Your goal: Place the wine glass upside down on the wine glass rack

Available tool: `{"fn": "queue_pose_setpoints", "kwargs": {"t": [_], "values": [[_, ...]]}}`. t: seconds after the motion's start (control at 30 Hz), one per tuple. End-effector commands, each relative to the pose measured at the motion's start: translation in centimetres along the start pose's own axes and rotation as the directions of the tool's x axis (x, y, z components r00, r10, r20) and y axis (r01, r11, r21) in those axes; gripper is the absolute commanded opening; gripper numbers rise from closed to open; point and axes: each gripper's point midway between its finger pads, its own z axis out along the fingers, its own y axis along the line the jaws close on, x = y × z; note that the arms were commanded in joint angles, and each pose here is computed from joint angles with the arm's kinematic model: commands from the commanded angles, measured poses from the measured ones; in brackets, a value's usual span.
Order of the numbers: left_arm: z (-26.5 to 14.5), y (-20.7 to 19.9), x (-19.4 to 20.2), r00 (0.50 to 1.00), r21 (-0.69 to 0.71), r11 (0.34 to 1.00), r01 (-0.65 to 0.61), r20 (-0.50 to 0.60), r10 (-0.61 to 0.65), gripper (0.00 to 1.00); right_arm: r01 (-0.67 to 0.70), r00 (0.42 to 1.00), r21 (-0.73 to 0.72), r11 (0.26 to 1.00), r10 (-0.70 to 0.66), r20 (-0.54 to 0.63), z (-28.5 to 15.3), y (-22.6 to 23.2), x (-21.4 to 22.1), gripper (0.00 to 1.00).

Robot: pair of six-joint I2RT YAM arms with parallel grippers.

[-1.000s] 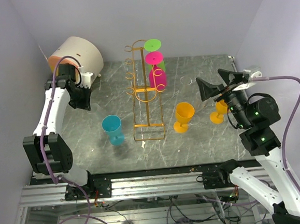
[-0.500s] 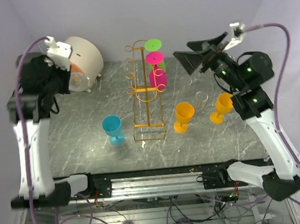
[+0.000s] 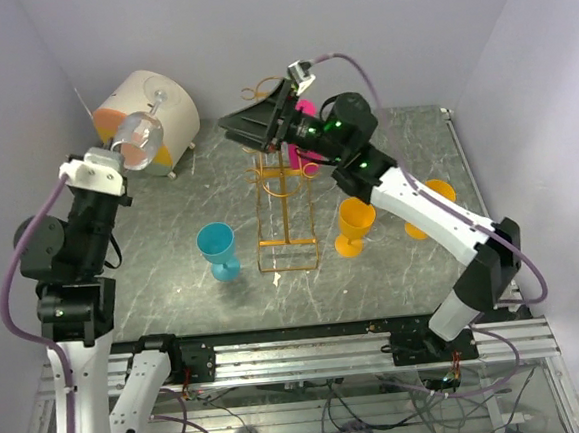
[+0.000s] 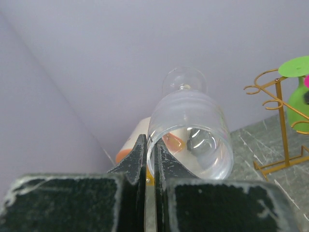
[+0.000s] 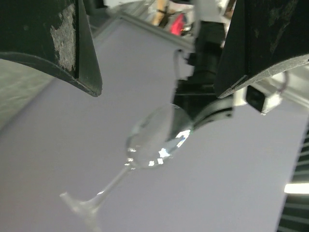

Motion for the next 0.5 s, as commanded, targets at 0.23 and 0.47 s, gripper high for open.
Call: {"fn": "queue_pose_setpoints", "kwargs": {"t": [0.23, 0.47], "values": [[-2.5, 0.9, -6.7, 0.901, -0.103, 0.995, -0.002, 0.432, 0.047, 0.07, -0.283, 0.939, -0.19, 0.94, 0.312, 0.145, 5.6, 4.3, -1.0, 0.91], [-3.3, 0.5, -6.2, 0.894, -0.11, 0.993, -0.028, 0.442, 0.074, 0.07, -0.322, 0.922, -0.14, 0.936, 0.344, 0.179, 9.6, 2.3, -0.4, 0.67]]}}
